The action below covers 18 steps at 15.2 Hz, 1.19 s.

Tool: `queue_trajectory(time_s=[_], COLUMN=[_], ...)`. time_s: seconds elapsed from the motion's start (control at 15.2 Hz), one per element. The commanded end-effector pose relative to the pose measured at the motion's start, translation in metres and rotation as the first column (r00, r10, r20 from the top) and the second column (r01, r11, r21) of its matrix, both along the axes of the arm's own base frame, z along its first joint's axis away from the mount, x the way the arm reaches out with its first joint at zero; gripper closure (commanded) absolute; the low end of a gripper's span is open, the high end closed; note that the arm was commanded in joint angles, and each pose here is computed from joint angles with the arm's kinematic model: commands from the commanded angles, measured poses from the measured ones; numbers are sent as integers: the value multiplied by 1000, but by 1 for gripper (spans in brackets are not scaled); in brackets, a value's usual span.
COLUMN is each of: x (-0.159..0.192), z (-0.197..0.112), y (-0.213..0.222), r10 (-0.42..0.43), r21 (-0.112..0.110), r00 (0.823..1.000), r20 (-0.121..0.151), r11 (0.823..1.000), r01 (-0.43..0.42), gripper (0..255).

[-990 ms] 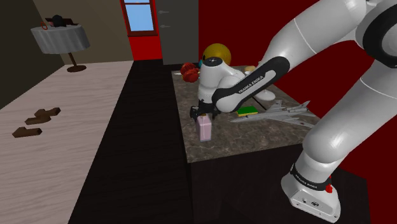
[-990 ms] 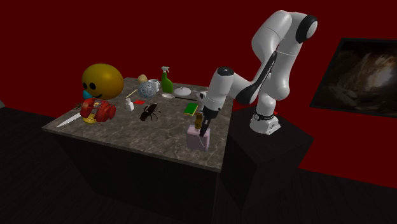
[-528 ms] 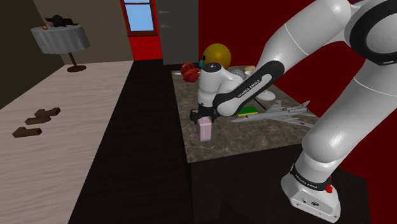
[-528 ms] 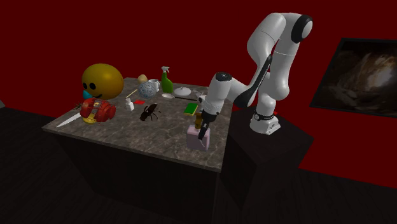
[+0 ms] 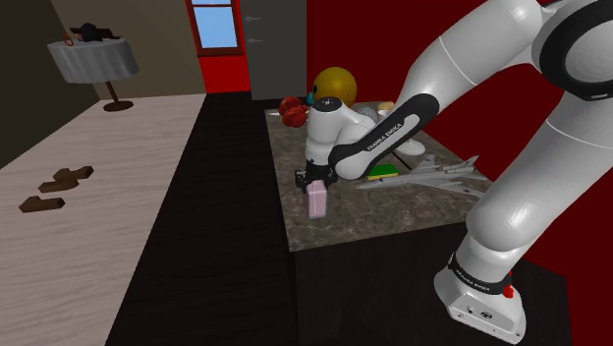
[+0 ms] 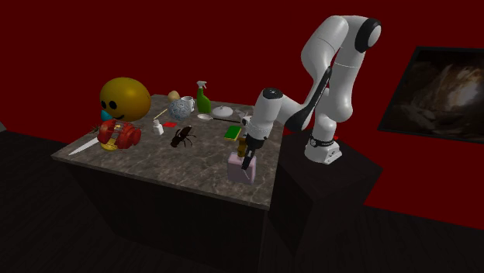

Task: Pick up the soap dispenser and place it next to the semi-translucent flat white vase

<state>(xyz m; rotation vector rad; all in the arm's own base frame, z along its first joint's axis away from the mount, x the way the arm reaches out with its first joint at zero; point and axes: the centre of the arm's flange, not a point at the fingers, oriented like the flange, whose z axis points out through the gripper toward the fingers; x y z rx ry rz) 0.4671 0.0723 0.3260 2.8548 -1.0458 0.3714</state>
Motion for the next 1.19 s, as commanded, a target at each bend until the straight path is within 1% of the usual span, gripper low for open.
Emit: queue_trajectory(time_s=[0.0, 0.33, 1.12], x=[0, 0, 0], z=[0, 0, 63], y=[0, 0, 0], r10=[0, 0, 0], r21=[0, 0, 0], r00=[1000, 1000, 1000], r20=[0, 0, 0], r11=[1000, 1000, 1000], r01=[0, 0, 0], gripper=[255, 255, 255])
